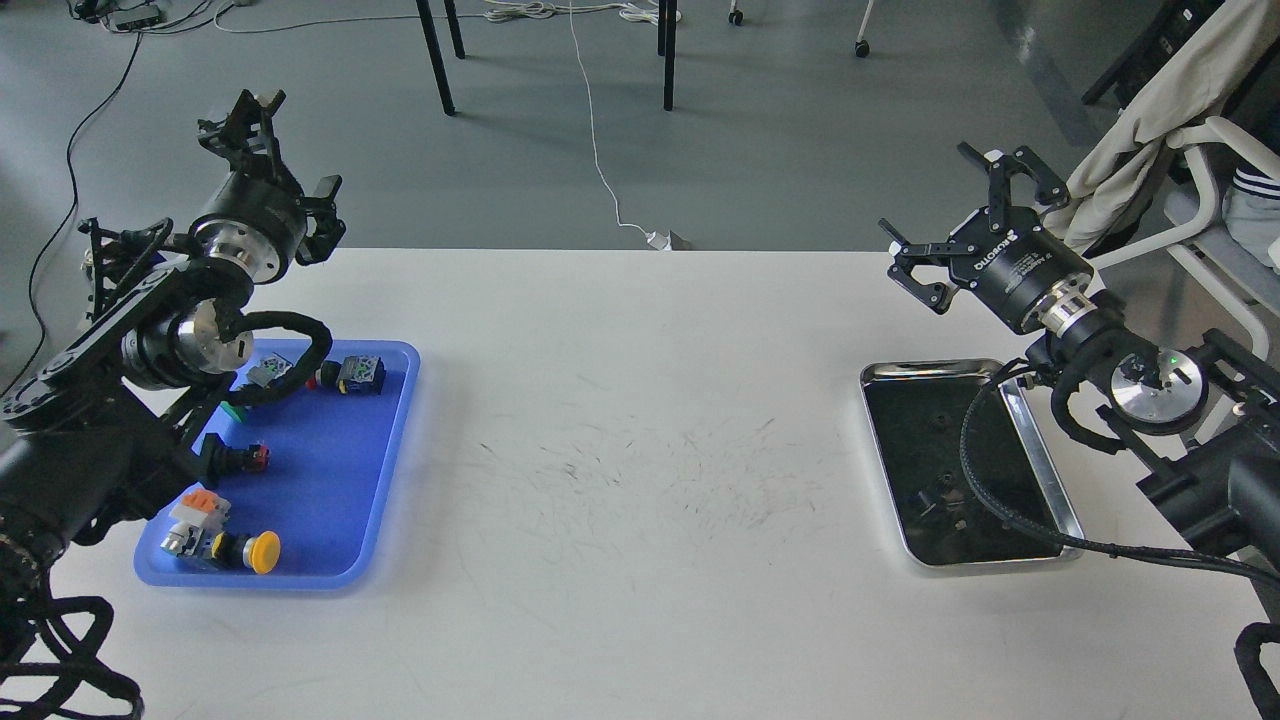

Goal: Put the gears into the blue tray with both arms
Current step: 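Raise the right gripper above the metal tray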

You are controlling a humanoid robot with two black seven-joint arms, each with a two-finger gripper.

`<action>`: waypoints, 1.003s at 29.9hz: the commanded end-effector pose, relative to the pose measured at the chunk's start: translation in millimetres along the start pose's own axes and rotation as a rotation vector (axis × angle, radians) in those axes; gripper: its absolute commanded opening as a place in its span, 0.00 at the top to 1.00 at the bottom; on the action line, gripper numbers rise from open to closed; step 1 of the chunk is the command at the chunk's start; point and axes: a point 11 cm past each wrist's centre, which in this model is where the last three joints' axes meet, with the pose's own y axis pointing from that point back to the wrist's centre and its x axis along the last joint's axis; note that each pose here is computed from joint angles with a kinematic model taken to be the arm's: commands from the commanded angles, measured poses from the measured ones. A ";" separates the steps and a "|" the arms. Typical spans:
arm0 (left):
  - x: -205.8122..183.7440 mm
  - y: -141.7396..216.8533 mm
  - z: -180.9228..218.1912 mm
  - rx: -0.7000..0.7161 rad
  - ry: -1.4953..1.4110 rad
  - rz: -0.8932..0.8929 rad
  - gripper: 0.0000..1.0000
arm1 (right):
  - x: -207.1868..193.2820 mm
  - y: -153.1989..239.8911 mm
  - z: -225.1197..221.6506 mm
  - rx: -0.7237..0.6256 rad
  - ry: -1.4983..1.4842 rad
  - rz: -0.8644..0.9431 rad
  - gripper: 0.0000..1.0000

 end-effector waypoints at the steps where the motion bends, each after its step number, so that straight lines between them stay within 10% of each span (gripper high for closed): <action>1: 3.6 0.4 -0.5 0.000 -0.003 0.008 0.02 | -2.4 2.3 -12.9 -0.035 0.105 0.003 0.01; 17: -5.5 1.0 -8.7 -0.004 -0.041 -0.019 0.02 | -61.3 10.2 -36.8 -0.778 1.270 -0.080 0.01; 30: -8.6 -0.2 -4.6 -0.016 -0.039 -0.026 0.02 | -17.3 32.7 -13.2 -1.330 1.811 -0.088 0.01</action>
